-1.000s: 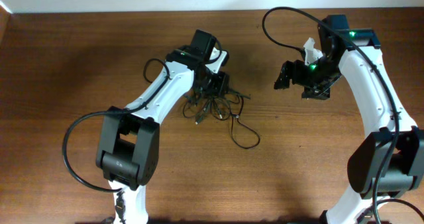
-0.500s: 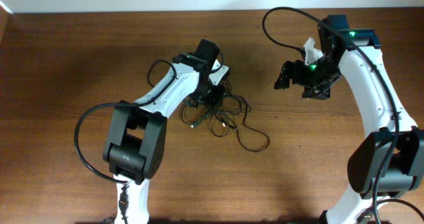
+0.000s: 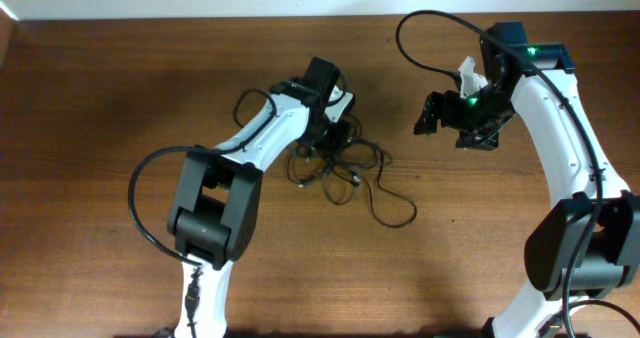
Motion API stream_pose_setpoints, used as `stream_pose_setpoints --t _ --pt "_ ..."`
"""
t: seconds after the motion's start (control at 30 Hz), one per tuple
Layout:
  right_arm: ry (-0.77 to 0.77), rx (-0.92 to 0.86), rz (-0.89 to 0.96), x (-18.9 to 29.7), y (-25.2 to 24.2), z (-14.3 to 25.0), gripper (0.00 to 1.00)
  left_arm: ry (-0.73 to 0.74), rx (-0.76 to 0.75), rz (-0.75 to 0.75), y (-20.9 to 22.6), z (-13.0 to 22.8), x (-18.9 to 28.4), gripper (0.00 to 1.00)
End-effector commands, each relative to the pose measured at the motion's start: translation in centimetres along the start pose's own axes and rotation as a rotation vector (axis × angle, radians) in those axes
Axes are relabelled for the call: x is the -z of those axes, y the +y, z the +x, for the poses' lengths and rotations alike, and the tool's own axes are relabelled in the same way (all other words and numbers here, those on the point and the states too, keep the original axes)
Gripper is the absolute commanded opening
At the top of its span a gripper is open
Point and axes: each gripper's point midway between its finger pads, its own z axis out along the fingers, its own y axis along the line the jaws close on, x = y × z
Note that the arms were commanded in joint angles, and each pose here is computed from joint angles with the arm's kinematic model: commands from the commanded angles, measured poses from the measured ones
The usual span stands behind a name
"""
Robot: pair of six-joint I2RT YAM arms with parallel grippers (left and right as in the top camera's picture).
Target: Untangle cables
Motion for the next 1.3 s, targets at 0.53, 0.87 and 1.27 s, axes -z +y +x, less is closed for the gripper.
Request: stream_pose_setpoints --t 0.53,0.87,1.27 --pt "-0.120 0.211 -0.524 3.2 10.5 -2.4 0.79 -0.107 0.012 -0.014 -1.8 -6.1 13.8 0.00" --pt "-0.118 -0.091 -0.191 -5.0 9.6 -3.3 0.51 -0.195 0.092 0.386 -4.5 -7.9 17.8 0.00" --pt "-0.036 -0.140 -0.160 -6.7 1.9 -2.3 0.04 -0.478 0.137 0.501 4.6 -9.9 28.0 0.00"
